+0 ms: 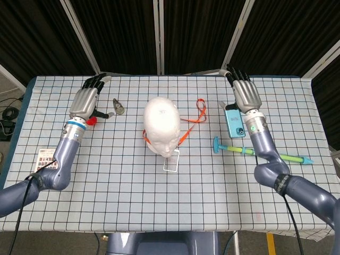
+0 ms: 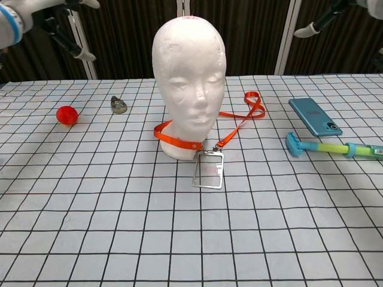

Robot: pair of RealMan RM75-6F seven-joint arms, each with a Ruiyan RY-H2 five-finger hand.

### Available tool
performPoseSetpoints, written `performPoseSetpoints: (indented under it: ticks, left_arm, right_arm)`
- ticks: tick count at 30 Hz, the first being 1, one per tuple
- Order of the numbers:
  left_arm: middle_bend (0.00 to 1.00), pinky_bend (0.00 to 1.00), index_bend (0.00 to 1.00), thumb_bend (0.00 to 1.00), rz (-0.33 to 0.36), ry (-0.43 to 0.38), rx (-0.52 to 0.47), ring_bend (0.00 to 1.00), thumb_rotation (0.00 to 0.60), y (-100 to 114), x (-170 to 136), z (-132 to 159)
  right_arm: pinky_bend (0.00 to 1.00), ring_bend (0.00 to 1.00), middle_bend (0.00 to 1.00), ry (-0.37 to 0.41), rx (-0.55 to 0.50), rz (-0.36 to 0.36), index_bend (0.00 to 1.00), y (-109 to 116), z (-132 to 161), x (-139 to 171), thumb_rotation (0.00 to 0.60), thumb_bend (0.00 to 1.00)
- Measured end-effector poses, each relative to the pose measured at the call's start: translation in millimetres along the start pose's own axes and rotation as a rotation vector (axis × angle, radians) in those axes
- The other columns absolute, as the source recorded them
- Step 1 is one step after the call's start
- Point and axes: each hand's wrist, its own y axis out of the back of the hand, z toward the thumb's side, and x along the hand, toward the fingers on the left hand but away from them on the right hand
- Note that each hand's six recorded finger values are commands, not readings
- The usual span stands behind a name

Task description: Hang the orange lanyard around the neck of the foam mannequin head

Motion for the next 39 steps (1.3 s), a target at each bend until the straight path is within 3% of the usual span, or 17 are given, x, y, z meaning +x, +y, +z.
performPoseSetpoints:
  ticks: [3,9,13,21,28,34,39]
  left_arm:
    - [0.0,0.0,0.0,0.0,0.025,0.012,0.044,0.0,0.6,8,-27,-15]
    - [0.0,0.0,0.0,0.0,0.036,0.073,0.15,0.0,0.6,17,-89,-47]
    - [0.0,0.0,0.0,0.0,0.054,0.125,0.201,0.0,0.6,22,-127,-64]
    - [0.0,0.0,0.0,0.0,0.044,0.233,0.275,0.0,0.6,28,-202,-86]
    - [0.0,0.0,0.0,0.0,0.039,0.246,0.291,0.0,0.6,28,-218,-90]
    - [0.0,0.0,0.0,0.0,0.035,0.244,0.288,0.0,0.6,26,-217,-93]
    - [0.0,0.0,0.0,0.0,0.031,0.246,0.283,0.0,0.6,25,-214,-97]
  right_arm:
    - [0.0,0.0,0.0,0.04,0.047,0.002,0.17,5,-6,27,0.6,0.23]
    - [0.0,0.0,0.0,0.098,0.076,0.076,0.17,-3,-17,86,0.6,0.6]
    - [0.0,0.0,0.0,0.131,0.065,0.157,0.17,-19,-18,119,0.6,0.75]
    - [0.0,0.0,0.0,0.213,0.06,0.345,0.16,-64,-6,156,0.6,0.94]
    - [0.0,0.0,0.1,0.327,0.035,0.477,0.16,-111,37,158,0.6,1.0]
    - [0.02,0.0,0.09,0.412,0.015,0.517,0.16,-140,84,151,0.6,1.0]
    - [0.05,0.02,0.09,0.431,0.018,0.545,0.16,-163,106,146,0.6,1.0]
